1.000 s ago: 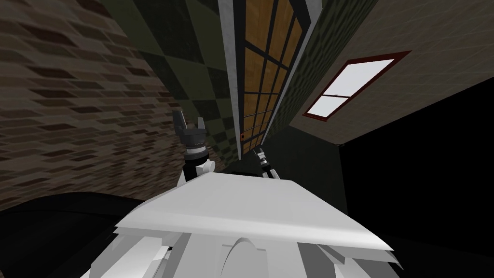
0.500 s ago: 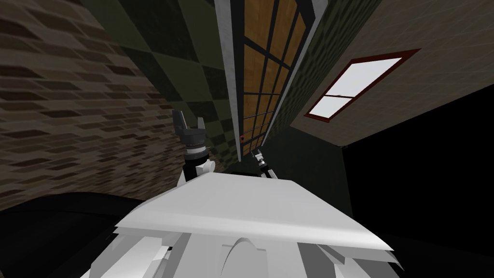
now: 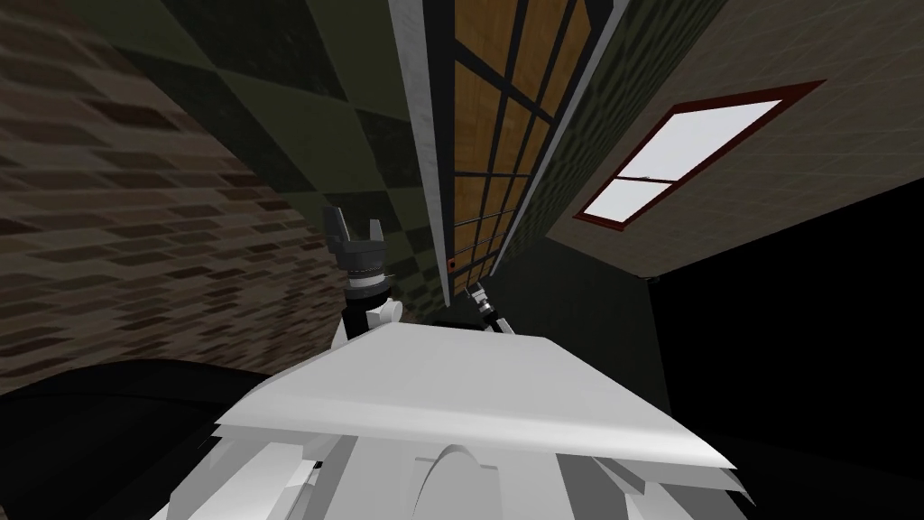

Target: Pull the door open

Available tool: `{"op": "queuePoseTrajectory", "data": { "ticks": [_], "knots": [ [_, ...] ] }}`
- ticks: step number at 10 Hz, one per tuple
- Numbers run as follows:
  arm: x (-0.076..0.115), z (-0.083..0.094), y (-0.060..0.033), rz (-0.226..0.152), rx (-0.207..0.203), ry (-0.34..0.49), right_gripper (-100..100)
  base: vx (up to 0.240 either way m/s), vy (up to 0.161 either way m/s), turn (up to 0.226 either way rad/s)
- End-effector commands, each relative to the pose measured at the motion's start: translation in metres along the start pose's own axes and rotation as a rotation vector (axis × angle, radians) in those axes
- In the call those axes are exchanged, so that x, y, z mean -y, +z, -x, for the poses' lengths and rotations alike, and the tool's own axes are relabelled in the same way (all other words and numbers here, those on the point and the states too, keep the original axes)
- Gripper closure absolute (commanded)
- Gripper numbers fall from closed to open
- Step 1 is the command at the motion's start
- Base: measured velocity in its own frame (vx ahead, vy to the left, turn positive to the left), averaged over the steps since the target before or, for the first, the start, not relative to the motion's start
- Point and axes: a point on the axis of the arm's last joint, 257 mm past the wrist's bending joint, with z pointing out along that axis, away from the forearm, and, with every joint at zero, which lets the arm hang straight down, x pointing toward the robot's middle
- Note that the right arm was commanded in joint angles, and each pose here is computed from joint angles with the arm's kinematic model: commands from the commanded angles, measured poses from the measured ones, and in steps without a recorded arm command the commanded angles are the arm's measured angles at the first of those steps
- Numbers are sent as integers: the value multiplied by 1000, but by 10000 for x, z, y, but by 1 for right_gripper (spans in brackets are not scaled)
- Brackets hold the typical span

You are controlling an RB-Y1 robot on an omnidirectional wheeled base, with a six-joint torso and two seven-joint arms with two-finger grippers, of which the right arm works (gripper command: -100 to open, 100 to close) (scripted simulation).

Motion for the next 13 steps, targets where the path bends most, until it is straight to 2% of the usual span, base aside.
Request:
{"op": "queuePoseTrajectory", "data": {
  "ticks": [1, 5, 6, 12, 13],
  "knots": [
    [-54, -64, 0, 13, -11, -11, -100, 79, -12, 15],
    [-352, -282, 34, 68, -48, -48, -100, 122, -15, 26],
    [-352, -282, 34, 68, -48, -48, -100, 97, -24, 12],
    [-699, -439, 83, 124, -70, -72, -100, 74, -20, 13],
    [-655, -423, 76, 116, -68, -68, -100, 33, -13, 7]
  ]
}}
